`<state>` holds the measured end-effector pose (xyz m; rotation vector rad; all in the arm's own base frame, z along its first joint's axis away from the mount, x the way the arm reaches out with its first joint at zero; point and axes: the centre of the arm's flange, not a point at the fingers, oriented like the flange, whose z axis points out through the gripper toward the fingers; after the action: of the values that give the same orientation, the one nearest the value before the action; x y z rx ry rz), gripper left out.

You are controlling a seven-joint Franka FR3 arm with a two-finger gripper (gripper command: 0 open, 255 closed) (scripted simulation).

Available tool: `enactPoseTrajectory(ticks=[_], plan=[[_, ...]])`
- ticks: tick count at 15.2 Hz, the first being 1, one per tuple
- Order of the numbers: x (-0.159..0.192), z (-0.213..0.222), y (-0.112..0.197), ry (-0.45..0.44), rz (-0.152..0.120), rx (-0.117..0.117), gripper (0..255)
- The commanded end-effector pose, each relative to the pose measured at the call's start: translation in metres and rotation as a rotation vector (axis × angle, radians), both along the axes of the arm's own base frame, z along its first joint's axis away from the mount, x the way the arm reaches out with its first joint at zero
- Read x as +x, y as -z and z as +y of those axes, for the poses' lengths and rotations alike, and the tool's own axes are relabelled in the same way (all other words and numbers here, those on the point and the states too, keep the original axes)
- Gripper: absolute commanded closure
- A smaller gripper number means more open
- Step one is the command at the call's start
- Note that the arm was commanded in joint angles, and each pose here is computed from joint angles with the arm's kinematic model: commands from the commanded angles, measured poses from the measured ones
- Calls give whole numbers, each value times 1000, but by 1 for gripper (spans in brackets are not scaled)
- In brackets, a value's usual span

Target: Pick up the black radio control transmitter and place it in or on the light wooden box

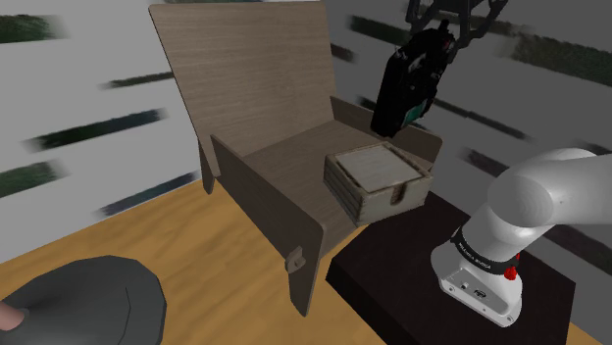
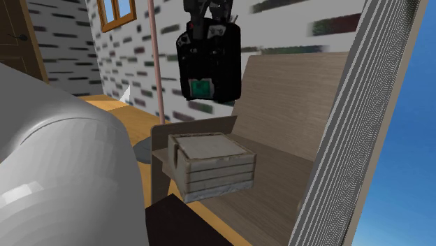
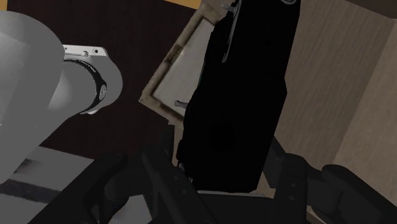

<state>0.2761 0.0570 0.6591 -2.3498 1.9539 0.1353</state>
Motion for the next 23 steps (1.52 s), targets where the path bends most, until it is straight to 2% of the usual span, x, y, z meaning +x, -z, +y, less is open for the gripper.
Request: enactPoseTrajectory(ticks=[1,20,23], plan=[[-4,0,8,0,-1,0,255],[-4,0,108,0,-1,0,255],[-4,0,108,0,-1,0,255]])
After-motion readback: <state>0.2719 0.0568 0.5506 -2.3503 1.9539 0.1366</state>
